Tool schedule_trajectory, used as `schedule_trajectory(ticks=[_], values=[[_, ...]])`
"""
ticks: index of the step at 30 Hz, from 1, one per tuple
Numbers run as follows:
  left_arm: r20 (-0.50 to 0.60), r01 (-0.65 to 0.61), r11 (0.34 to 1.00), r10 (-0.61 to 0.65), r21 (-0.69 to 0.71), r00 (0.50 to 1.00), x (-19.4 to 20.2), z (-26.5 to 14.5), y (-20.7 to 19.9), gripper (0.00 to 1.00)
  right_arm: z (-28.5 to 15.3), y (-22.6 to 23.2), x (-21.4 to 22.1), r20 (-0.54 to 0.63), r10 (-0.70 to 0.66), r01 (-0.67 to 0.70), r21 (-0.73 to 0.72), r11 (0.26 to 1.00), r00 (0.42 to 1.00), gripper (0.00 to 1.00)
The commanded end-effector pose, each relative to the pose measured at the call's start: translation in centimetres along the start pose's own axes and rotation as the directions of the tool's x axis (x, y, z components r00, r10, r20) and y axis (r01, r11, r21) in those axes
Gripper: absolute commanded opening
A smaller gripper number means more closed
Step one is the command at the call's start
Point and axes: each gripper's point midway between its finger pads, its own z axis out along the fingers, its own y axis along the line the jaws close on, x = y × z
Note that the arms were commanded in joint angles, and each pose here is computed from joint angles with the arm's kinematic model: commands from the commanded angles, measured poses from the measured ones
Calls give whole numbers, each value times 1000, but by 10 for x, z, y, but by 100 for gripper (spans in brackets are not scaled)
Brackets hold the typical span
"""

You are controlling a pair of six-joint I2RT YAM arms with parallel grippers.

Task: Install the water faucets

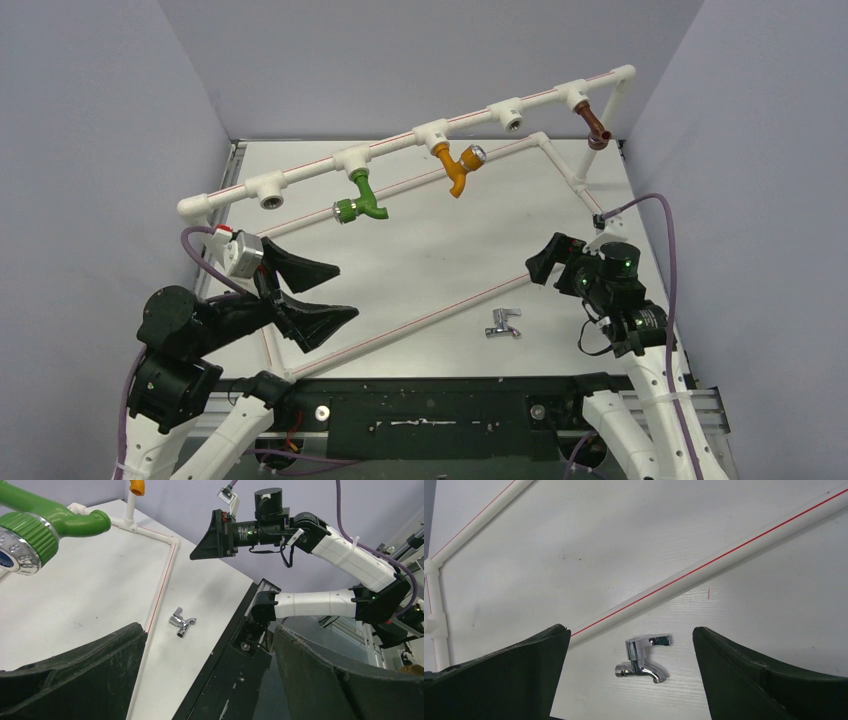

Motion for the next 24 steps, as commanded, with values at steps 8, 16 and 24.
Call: schedule_trajectory(ticks=[8, 16, 24], values=[[-17, -8, 1000, 7, -28, 1000, 11, -1, 8, 97, 12, 6, 28, -63, 25, -23, 32, 999, 998, 95], [-59, 4, 999, -6, -33, 998, 22, 6, 18, 97, 35, 15, 61, -100, -12, 23, 108, 994, 995, 91], [-98, 1, 999, -5, -42, 995, 29, 7, 23, 97, 60, 21, 103, -181, -90, 123, 178, 976, 979, 86]])
